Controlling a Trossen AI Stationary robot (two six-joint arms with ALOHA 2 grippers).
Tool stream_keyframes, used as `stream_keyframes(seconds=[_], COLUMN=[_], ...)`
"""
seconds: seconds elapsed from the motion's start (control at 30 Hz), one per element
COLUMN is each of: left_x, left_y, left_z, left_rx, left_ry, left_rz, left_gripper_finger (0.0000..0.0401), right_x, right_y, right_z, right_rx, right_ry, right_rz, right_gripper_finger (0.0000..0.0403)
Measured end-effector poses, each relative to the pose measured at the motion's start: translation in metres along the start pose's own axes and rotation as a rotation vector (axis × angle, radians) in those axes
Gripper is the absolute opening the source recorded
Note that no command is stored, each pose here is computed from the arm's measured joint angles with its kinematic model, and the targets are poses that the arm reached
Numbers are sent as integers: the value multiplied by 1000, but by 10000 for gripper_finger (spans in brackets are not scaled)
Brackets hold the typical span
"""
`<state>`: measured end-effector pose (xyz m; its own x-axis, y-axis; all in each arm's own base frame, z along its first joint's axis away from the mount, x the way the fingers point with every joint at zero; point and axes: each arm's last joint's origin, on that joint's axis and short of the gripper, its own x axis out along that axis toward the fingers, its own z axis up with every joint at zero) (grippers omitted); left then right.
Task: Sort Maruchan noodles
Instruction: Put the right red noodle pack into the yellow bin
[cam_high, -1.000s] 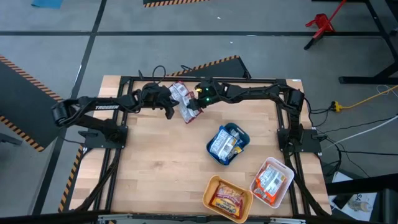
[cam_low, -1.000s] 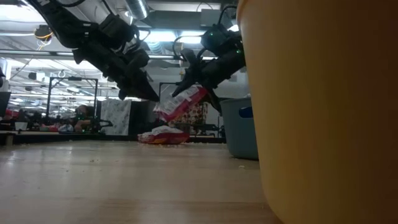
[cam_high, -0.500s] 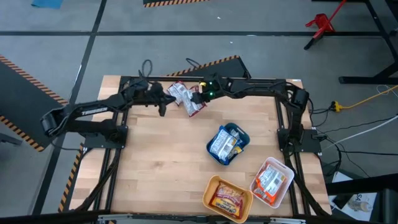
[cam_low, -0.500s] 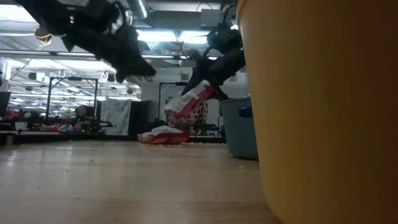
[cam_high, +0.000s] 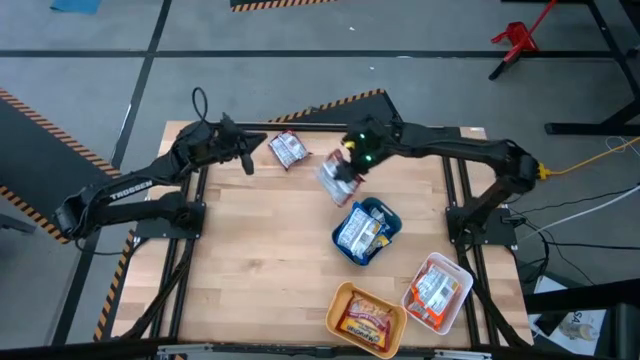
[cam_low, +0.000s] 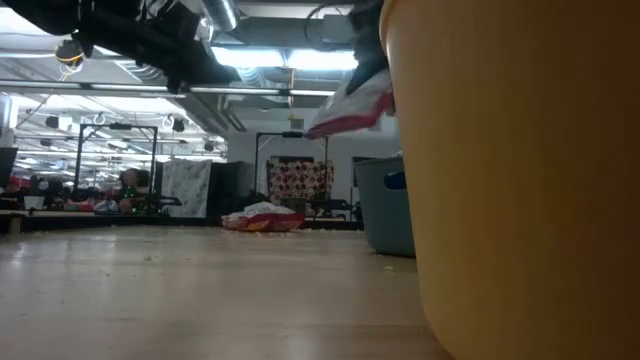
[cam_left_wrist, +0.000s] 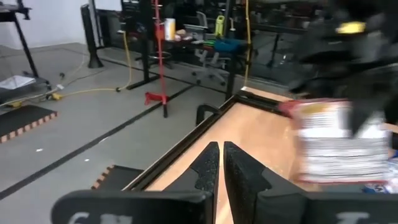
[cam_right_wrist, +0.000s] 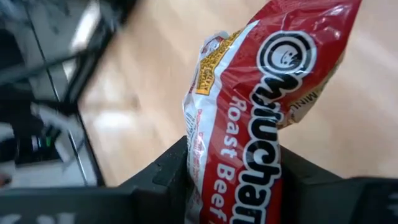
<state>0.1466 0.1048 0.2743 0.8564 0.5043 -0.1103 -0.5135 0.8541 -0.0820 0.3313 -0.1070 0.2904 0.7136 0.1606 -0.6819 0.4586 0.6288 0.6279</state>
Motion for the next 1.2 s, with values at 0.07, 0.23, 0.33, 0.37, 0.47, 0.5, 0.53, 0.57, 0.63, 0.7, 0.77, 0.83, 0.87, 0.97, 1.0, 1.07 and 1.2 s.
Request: stream_keyframes(seconds=[0.07, 0.23, 0.33, 0.37, 0.47, 0.5, 0.53, 0.57, 0.63, 0.7, 0.77, 0.83, 0.87, 0.97, 1.0, 1.07, 1.2], left_x=[0, 0, 0, 0, 0, 0, 0, 0, 0, 0, 0, 0, 0, 0, 0, 0, 0], left_y=[2, 4, 4, 4, 4, 4, 4, 4, 4, 4, 4, 4, 4, 4, 4, 4, 4], left_z=[0, 0, 0, 0, 0, 0, 0, 0, 0, 0, 0, 0, 0, 0, 0, 0, 0], left_rx=[0, -1, -1, -2, 1, 1, 1, 1, 1, 1, 1, 1, 1, 1, 1, 1, 1], left_ry=[2, 0, 0, 0, 0, 0, -1, -1, 0, 0, 0, 0, 0, 1, 1, 1, 1], left_rz=[20, 34, 34, 34, 37, 38, 38, 38, 38, 38, 38, 39, 38, 34, 34, 34, 35], left_gripper_finger=[16, 15, 15, 15, 15, 15, 15, 15, 15, 15, 15, 15, 15, 15, 15, 15, 15], right_x=[-9, -18, -17, -16, -14, -14, -14, -14, -15, -17, -17, -12, -9, 3, 7, 17, 34], right_y=[13, 56, 82, 90, 111, 117, 123, 128, 136, 143, 148, 153, 154, 160, 161, 164, 164], right_z=[-16, -62, -92, -103, -132, -141, -150, -158, -174, -189, -202, -213, -218, -228, -230, -235, -241], right_rx=[-13, -98, -125, -129, -115, -105, -95, -88, -81, -93, -112, -121, -126, -119, -122, -132, -136], right_ry=[57, 189, 275, 304, 386, 407, 426, 442, 457, 455, 455, 468, 479, 496, 504, 516, 542], right_rz=[-8, 45, 86, 103, 131, 138, 146, 149, 132, 115, 108, 114, 112, 124, 132, 153, 147], right_gripper_finger=[140, 137, 128, 126, 124, 125, 126, 128, 130, 131, 131, 131, 132, 132, 132, 132, 132])
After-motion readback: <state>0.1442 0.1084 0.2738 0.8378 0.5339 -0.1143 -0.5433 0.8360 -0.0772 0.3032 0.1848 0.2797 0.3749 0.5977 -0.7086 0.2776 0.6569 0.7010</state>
